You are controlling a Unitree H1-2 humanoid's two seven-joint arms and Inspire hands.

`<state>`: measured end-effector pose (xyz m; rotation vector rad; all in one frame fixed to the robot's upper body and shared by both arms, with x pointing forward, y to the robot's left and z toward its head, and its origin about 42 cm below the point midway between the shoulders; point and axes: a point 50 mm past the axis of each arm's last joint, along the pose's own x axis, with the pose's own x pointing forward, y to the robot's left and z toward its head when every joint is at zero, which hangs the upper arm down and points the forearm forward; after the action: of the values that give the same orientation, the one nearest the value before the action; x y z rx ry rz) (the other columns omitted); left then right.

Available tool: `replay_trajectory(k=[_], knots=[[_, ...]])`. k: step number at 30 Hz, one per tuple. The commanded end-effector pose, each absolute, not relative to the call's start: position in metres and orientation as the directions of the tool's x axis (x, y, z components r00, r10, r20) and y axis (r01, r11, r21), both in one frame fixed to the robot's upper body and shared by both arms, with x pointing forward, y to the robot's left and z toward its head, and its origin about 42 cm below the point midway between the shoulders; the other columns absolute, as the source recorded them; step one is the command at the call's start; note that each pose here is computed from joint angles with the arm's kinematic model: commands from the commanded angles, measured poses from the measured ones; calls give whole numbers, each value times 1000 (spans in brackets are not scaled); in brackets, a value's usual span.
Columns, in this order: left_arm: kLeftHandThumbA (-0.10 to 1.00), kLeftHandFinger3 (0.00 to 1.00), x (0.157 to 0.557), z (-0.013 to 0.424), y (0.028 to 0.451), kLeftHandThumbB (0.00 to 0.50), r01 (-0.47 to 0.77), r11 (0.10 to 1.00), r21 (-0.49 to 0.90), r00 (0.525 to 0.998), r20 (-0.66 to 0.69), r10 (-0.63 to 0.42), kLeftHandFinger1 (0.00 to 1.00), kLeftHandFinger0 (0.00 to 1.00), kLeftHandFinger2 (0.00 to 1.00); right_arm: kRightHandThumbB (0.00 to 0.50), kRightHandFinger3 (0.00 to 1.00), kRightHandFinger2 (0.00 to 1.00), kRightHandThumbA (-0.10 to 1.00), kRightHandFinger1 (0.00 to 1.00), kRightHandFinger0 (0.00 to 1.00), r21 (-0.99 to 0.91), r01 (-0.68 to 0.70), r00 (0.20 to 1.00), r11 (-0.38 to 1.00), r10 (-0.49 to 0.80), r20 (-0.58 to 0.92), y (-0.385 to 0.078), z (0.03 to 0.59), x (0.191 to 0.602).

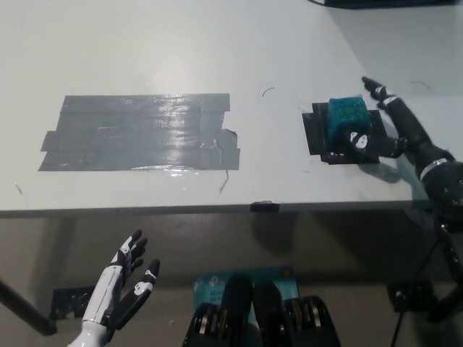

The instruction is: A person hands a rubik's cube to the robot and rhe robot picks it up with its right hand and places it on the black spot on the desk infron tof it

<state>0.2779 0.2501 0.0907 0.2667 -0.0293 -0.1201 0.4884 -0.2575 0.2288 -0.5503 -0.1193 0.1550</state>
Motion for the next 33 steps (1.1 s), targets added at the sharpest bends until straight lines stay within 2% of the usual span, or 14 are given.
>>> replay_trajectory(k=[1, 6, 7, 8, 11, 13, 17, 20, 23, 25, 27, 28, 30, 33], knots=[[626, 1000, 282, 102, 254, 113, 108, 956, 271, 988, 77, -133, 1000, 1000, 1000, 408, 1000, 1000, 694, 1000, 1000, -567, 66, 949, 821, 124, 290, -264, 276, 488], [645, 1000, 283, 102, 255, 114, 108, 955, 275, 989, 73, -132, 1000, 1000, 1000, 391, 1000, 1000, 713, 1000, 1000, -506, 172, 898, 845, 77, 433, -262, 310, 476], [638, 1000, 284, 103, 255, 120, 108, 955, 277, 989, 72, -132, 1000, 1000, 1000, 415, 1000, 1000, 867, 1000, 1000, -461, 191, 866, 867, 72, 494, -262, 326, 468], [636, 1000, 284, 103, 255, 120, 107, 955, 275, 989, 72, -131, 1000, 1000, 1000, 394, 1000, 1000, 811, 1000, 1000, -457, 215, 848, 863, 67, 525, -263, 336, 462], [624, 1000, 285, 103, 255, 116, 104, 955, 278, 989, 74, -130, 1000, 1000, 1000, 412, 1000, 1000, 854, 1000, 1000, -427, 251, 807, 869, 56, 588, -265, 366, 442], [622, 1000, 286, 103, 255, 120, 103, 955, 278, 989, 73, -128, 1000, 1000, 1000, 399, 1000, 1000, 846, 1000, 1000, -399, 275, 729, 875, 81, 680, -263, 393, 414], [643, 1000, 283, 101, 253, 130, 103, 957, 272, 990, 64, -125, 1000, 1000, 1000, 392, 1000, 1000, 768, 1000, 1000, -350, 246, 612, 904, 135, 779, -250, 407, 359], [634, 1000, 282, 100, 249, 112, 105, 959, 263, 989, 72, -128, 1000, 1000, 1000, 372, 1000, 1000, 783, 1000, 1000, -353, 212, 575, 911, 176, 799, -236, 388, 313], [633, 1000, 281, 99, 250, 110, 110, 958, 266, 988, 77, -135, 1000, 1000, 1000, 369, 1000, 1000, 703, 1000, 1000, -337, 132, 595, 932, 197, 779, -221, 349, 279], [658, 1000, 275, 96, 250, 114, 115, 956, 271, 988, 64, -137, 1000, 1000, 1000, 359, 1000, 1000, 703, 1000, 1000, -323, 96, 647, 942, 188, 739, -215, 317, 264], [656, 1000, 273, 94, 249, 113, 115, 962, 246, 989, 64, -134, 1000, 1000, 1000, 303, 1000, 1000, 699, 1000, 1000, -318, 86, 695, 944, 172, 698, -212, 287, 260], [690, 1000, 271, 93, 248, 113, 110, 963, 247, 989, 66, -130, 1000, 1000, 1000, 297, 1000, 1000, 740, 1000, 1000, -291, 65, 756, 955, 143, 639, -209, 266, 258], [800, 1000, 272, 91, 247, 100, 99, 962, 253, 989, 80, -123, 1000, 1000, 1000, 253, 1000, 1000, 782, 1000, 1000, -272, 41, 795, 961, 134, 592, -205, 245, 262], [942, 1000, 255, 81, 245, 99, 82, 963, 257, 992, 72, -104, 1000, 1000, 1000, 232, 1000, 1000, 835, 1000, 1000, -279, 11, 874, 960, 126, 469, -198, 197, 263]])
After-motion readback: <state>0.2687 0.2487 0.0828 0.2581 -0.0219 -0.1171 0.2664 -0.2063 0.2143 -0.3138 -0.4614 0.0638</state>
